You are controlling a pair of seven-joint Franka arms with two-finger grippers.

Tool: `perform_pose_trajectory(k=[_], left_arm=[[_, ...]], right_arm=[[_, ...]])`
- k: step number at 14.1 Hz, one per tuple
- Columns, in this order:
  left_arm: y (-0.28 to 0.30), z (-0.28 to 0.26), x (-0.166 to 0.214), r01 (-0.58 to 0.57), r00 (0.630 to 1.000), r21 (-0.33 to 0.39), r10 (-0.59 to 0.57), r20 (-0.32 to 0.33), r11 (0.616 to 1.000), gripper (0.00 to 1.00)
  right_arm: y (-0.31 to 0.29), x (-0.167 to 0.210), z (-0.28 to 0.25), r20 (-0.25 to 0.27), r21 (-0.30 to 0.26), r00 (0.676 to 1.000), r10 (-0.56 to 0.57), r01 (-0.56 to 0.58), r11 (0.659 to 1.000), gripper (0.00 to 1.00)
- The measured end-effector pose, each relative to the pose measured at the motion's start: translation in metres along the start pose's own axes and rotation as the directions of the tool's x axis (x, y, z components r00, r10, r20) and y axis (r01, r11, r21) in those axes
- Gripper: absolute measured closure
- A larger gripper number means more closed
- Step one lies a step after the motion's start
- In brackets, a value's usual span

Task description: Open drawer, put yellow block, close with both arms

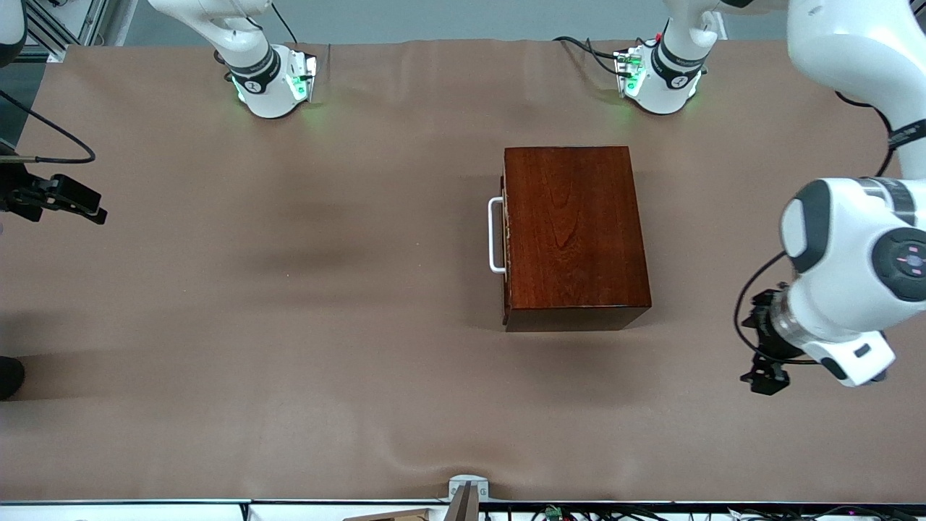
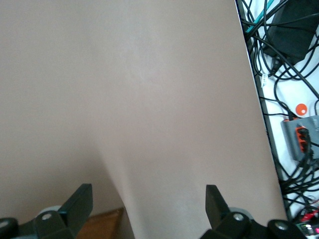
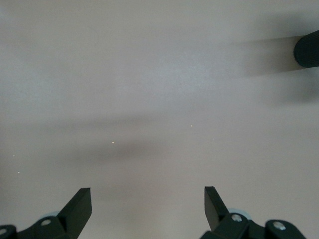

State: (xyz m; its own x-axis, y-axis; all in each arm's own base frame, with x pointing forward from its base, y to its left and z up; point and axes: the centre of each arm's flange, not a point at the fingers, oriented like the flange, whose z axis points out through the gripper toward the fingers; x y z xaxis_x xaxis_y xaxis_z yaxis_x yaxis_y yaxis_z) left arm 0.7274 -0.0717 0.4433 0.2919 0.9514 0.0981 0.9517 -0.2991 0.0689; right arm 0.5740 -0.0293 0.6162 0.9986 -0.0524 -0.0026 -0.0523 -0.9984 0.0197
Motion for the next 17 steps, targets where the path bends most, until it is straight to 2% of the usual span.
perform_pose_trajectory(k=[6, 10, 13, 17], left_arm=[[-0.028, 0.006, 0.035, -0.178, 0.983, 0.020, 0.177, 0.046, 0.984, 0.00], [-0.061, 0.005, 0.045, -0.294, 0.955, -0.045, 0.295, 0.036, 0.955, 0.00], [-0.095, 0.007, 0.045, -0.412, 0.910, -0.070, 0.415, 0.023, 0.908, 0.00], [-0.126, -0.006, 0.045, -0.598, 0.799, -0.081, 0.601, 0.014, 0.797, 0.00]], right_arm=[[0.000, 0.001, -0.001, -0.007, 0.003, 1.000, 0.000, 0.000, 1.000, 0.00], [-0.001, 0.001, -0.001, -0.008, 0.014, 1.000, 0.001, 0.000, 1.000, 0.00], [-0.002, 0.001, -0.001, -0.006, 0.015, 1.000, 0.001, 0.000, 1.000, 0.00], [-0.002, 0.000, 0.000, -0.004, 0.015, 1.000, 0.000, 0.000, 1.000, 0.00]])
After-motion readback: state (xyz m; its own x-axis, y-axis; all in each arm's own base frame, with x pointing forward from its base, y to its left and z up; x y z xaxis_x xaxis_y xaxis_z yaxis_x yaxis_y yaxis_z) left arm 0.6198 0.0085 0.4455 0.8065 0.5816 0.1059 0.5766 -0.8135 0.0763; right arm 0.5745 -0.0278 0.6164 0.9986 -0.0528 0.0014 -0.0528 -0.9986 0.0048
